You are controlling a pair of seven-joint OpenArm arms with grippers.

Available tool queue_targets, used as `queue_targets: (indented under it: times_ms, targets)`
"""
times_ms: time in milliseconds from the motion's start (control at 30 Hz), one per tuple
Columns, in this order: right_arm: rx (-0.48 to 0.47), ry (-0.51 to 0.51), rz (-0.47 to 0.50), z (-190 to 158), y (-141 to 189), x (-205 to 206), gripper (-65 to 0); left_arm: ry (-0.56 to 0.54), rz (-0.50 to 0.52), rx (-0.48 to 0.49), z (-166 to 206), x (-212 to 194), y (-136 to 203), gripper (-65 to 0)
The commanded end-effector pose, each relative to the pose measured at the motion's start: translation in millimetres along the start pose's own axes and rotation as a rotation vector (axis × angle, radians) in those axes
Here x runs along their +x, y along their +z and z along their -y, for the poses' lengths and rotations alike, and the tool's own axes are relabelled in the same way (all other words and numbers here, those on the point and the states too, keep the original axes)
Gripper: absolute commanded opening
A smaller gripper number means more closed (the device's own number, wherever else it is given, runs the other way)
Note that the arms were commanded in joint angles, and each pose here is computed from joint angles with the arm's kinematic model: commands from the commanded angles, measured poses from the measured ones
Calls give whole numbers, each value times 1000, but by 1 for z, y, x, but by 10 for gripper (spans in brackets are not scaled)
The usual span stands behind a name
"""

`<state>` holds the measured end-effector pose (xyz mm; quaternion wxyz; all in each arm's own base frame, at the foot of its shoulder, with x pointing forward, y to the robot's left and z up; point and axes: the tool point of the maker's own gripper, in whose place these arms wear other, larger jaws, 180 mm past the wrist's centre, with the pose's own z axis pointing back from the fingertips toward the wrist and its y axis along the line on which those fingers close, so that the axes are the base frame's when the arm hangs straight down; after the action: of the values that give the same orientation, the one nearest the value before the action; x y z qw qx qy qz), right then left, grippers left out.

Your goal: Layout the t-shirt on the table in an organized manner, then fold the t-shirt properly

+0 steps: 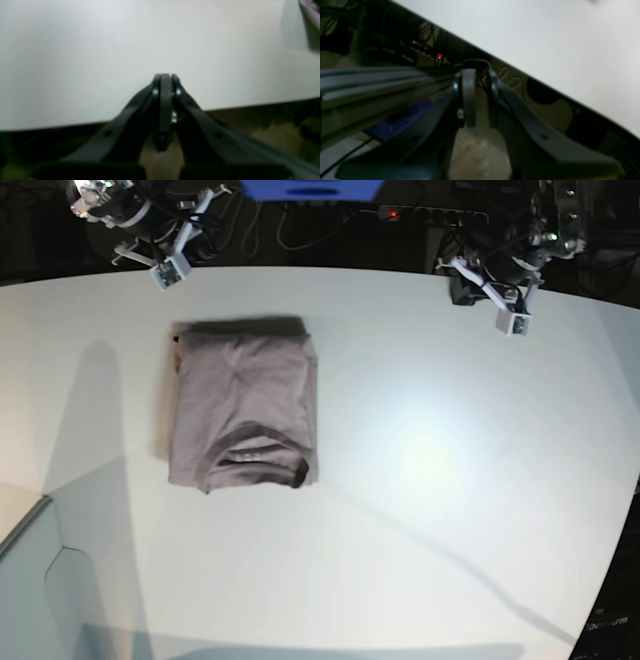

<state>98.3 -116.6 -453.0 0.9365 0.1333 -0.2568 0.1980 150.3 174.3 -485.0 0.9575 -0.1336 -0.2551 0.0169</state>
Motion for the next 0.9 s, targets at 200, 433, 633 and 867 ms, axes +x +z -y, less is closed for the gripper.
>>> queue_targets:
  times_ms: [200,433,633,867]
  targets:
    - [9,10,26,-1,4,6,-581,-64,-73,44,2,-13,21,-650]
    - [9,11,27,-1,4,6,-581,-78,-97,46,6,-16,29,-650]
    - [9,10,26,-1,4,6,-581,-57,-117,40,11,-31,31,-650]
    - [11,7,19,-2,4,3,-581,-23,-175,41,7,-54,26,-650]
